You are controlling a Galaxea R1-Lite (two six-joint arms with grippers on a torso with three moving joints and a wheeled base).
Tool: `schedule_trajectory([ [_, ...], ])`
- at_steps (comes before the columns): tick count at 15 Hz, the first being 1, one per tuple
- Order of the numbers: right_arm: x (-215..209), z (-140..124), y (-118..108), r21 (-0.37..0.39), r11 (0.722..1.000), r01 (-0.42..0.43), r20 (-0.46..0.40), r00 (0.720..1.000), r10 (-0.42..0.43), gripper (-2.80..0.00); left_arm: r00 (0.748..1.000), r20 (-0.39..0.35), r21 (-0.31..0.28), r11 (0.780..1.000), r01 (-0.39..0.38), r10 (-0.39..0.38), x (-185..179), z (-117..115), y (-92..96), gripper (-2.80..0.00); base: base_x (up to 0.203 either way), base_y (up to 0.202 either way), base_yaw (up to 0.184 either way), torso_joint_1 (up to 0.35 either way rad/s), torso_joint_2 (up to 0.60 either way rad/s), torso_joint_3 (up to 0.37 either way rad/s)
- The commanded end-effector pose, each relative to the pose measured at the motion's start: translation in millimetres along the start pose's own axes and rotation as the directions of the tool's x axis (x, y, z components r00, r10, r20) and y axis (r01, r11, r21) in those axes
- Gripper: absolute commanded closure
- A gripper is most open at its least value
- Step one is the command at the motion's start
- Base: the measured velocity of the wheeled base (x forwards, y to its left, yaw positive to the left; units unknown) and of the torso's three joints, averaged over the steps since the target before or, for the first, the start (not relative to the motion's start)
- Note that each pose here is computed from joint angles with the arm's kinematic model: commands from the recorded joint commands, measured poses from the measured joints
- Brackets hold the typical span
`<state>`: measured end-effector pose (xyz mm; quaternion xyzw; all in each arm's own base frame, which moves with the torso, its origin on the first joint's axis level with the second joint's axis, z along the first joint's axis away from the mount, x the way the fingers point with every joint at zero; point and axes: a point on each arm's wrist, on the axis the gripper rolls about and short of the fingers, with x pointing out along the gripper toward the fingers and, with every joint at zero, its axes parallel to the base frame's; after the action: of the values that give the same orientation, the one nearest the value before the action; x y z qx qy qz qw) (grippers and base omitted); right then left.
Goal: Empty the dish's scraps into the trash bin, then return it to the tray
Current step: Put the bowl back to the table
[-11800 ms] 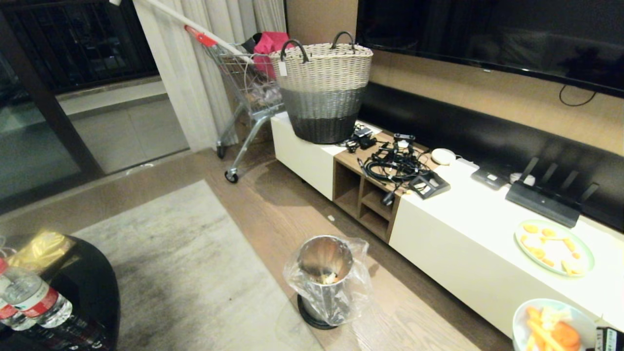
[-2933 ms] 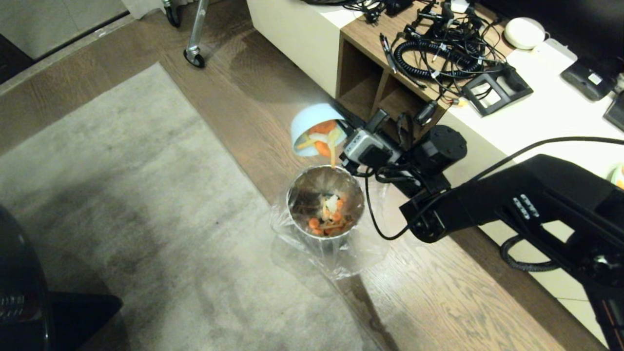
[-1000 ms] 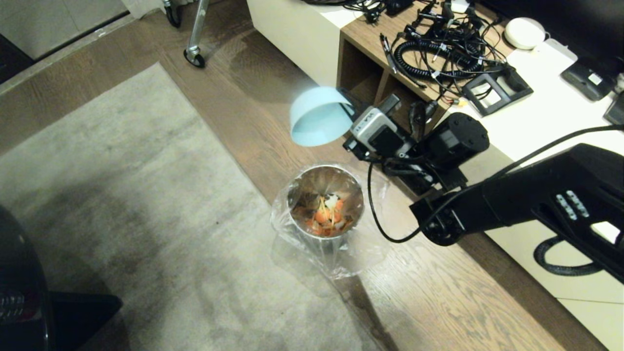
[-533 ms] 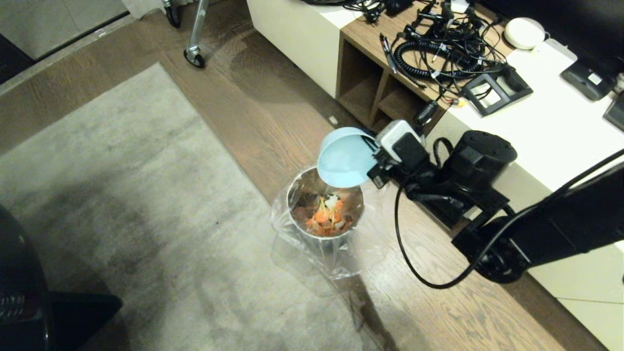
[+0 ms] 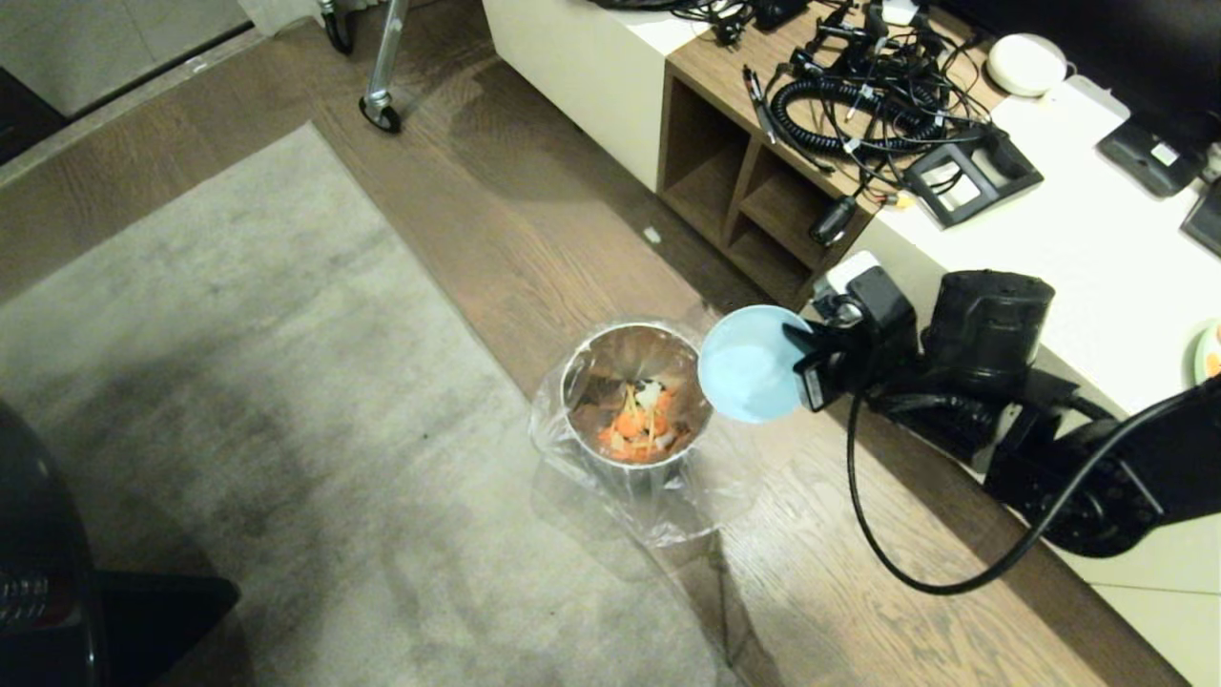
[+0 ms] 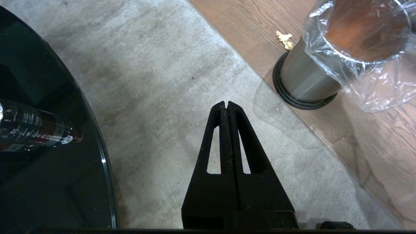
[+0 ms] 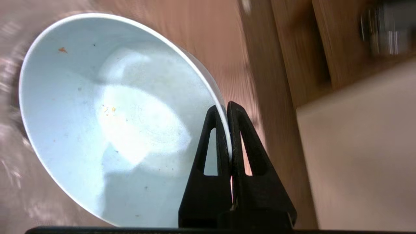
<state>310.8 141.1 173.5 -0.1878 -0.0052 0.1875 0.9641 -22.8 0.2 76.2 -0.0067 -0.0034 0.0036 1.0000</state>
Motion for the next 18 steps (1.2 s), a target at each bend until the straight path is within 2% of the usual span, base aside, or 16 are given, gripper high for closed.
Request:
schedule_trajectory([
  [1,-13.0,-4.9,-12.6,0.096,0.994,0.05,-0.067,0.997,-0.044,0.0,1.0,0.001,0.0,1.0,0.0,0.0,0.0,0.0,0.0,0.0,0.0,0.0,0.0,0.0,0.0,0.0],
  [4,-46.5,-7.1,-15.1,0.21,0.972,0.102,-0.158,0.985,-0.069,0.0,1.0,0.001,0.0,1.0,0.0,0.0,0.0,0.0,0.0,0.0,0.0,0.0,0.0,0.0,0.0,0.0],
  [6,-76.2,-6.6,-16.8,0.256,0.956,0.143,-0.196,0.976,-0.093,0.0,1.0,0.001,0.0,1.0,0.0,0.0,0.0,0.0,0.0,0.0,0.0,0.0,0.0,0.0,0.0,0.0],
  [8,-114.8,-16.3,-14.7,0.299,0.935,0.191,-0.273,0.956,-0.108,0.0,1.0,0.001,0.0,1.0,0.0,0.0,0.0,0.0,0.0,0.0,0.0,0.0,0.0,0.0,0.0,0.0],
  [9,-132.6,-24.3,-12.4,0.326,0.92,0.216,-0.318,0.942,-0.108,0.0,1.0,0.001,0.0,1.0,0.0,0.0,0.0,0.0,0.0,0.0,0.0,0.0,0.0,0.0,0.0,0.0],
  [12,-170.8,-60.1,-1.7,0.367,0.858,0.36,-0.496,0.856,-0.147,0.0,1.0,0.001,0.0,1.0,0.0,0.0,0.0,0.0,0.0,0.0,0.0,0.0,0.0,0.0,0.0,0.0],
  [13,-181.4,-66.1,0.2,0.38,0.84,0.387,-0.514,0.843,-0.156,0.0,1.0,0.001,0.0,1.0,0.0,0.0,0.0,0.0,0.0,0.0,0.0,0.0,0.0,0.0,0.0,0.0],
  [16,-214.1,-81.7,4.8,0.388,0.828,0.404,-0.531,0.833,-0.158,0.0,1.0,0.001,0.0,1.0,0.0,0.0,0.0,0.0,0.0,0.0,0.0,0.0,0.0,0.0,0.0,0.0],
  [18,-230.9,-89.2,0.3,0.386,0.804,0.452,-0.544,0.816,-0.197,0.0,1.0,0.001,0.0,1.0,0.0,0.0,0.0,0.0,0.0,0.0,0.0,0.0,0.0,0.0,0.0,0.0],
])
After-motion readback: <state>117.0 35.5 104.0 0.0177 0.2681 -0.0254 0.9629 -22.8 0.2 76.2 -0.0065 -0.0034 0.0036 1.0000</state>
